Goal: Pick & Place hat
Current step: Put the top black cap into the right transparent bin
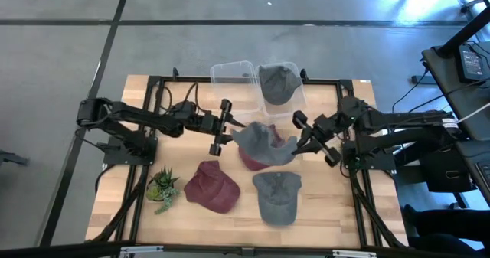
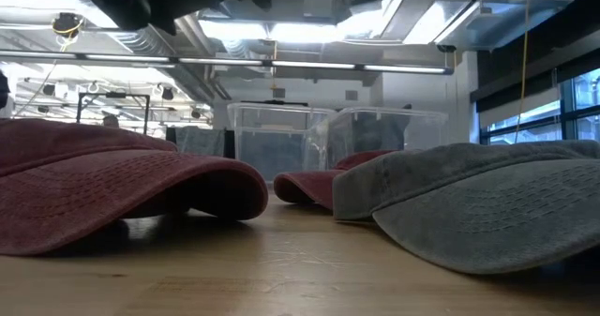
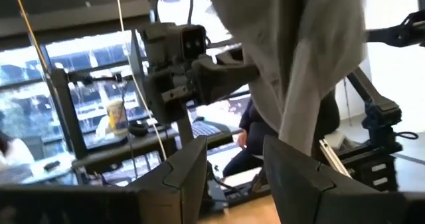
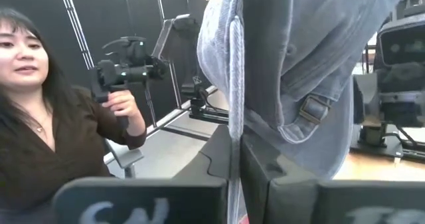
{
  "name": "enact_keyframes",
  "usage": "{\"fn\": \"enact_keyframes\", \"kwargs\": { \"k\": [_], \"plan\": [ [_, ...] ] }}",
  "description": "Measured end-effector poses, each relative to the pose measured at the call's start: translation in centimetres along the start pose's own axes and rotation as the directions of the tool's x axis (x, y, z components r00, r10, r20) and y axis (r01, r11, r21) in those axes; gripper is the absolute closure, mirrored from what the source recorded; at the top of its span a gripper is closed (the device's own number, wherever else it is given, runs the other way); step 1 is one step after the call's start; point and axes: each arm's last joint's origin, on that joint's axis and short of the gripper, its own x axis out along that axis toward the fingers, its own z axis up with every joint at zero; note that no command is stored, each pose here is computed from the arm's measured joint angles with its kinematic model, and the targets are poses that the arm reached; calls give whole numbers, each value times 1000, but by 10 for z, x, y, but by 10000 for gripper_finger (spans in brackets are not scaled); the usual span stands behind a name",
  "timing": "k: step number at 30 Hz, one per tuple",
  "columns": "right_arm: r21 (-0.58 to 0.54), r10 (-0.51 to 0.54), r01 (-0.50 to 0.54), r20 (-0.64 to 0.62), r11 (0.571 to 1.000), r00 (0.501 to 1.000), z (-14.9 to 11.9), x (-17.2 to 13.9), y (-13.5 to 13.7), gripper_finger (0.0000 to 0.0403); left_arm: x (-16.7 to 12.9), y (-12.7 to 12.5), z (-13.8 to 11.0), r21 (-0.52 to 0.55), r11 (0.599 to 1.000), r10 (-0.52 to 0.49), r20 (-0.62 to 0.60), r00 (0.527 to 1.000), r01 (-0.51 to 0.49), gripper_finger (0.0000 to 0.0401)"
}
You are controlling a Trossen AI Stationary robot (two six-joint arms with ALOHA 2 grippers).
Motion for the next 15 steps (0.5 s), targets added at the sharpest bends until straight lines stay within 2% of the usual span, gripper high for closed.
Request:
{"fn": "enact_keyframes", "kwargs": {
  "k": [7, 15],
  "plan": [
    [7, 1, -1, -10, 1000, 1000, -4, 6, -5, 386, 2, -4, -2, -38, 990, -136, 10, 991, 136, 257],
    [-2, 2, -2, 23, 1000, 1000, -1, 6, -5, 386, 1, -4, -2, -51, 985, -163, 14, 987, 163, 256]
  ]
}}
